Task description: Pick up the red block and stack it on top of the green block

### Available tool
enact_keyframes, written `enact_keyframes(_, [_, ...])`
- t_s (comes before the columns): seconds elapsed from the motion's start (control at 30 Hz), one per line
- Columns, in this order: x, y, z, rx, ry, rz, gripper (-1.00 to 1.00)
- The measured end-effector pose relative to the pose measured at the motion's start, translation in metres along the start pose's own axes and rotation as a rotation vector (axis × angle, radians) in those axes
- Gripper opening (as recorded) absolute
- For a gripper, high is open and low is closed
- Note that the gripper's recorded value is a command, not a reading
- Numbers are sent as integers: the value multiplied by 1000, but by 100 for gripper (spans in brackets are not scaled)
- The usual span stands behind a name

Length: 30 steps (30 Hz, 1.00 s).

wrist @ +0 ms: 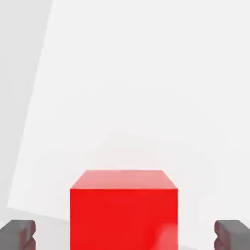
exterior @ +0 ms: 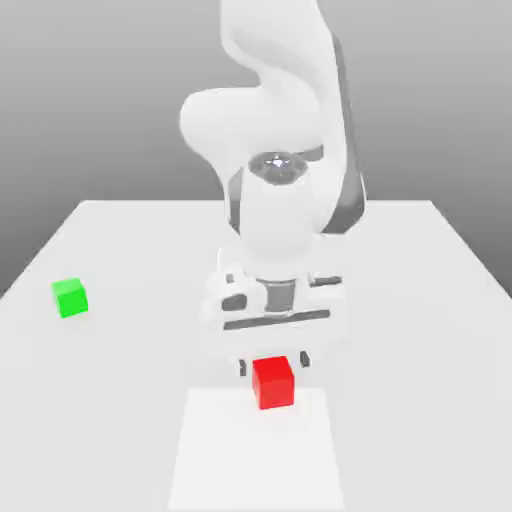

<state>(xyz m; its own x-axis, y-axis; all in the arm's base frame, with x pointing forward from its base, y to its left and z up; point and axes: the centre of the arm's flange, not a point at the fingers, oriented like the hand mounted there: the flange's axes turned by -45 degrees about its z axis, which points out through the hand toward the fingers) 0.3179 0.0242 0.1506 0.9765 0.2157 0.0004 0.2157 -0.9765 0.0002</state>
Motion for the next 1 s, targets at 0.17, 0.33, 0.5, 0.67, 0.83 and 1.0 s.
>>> enact_keyframes(0.17, [-1,0,5,0,-1,0,-100])
enact_keyframes(0.33, [0,0,-6,0,-1,0,-100])
enact_keyframes(0.5, [0,0,-43,0,-1,0,-100])
enact_keyframes(0.67, [-4,43,-67,-4,8,25,-100])
enact_keyframes(0.83, [-24,114,-80,-13,18,70,-100])
enact_keyframes(1.0, [-64,182,-91,-21,22,117,-100])
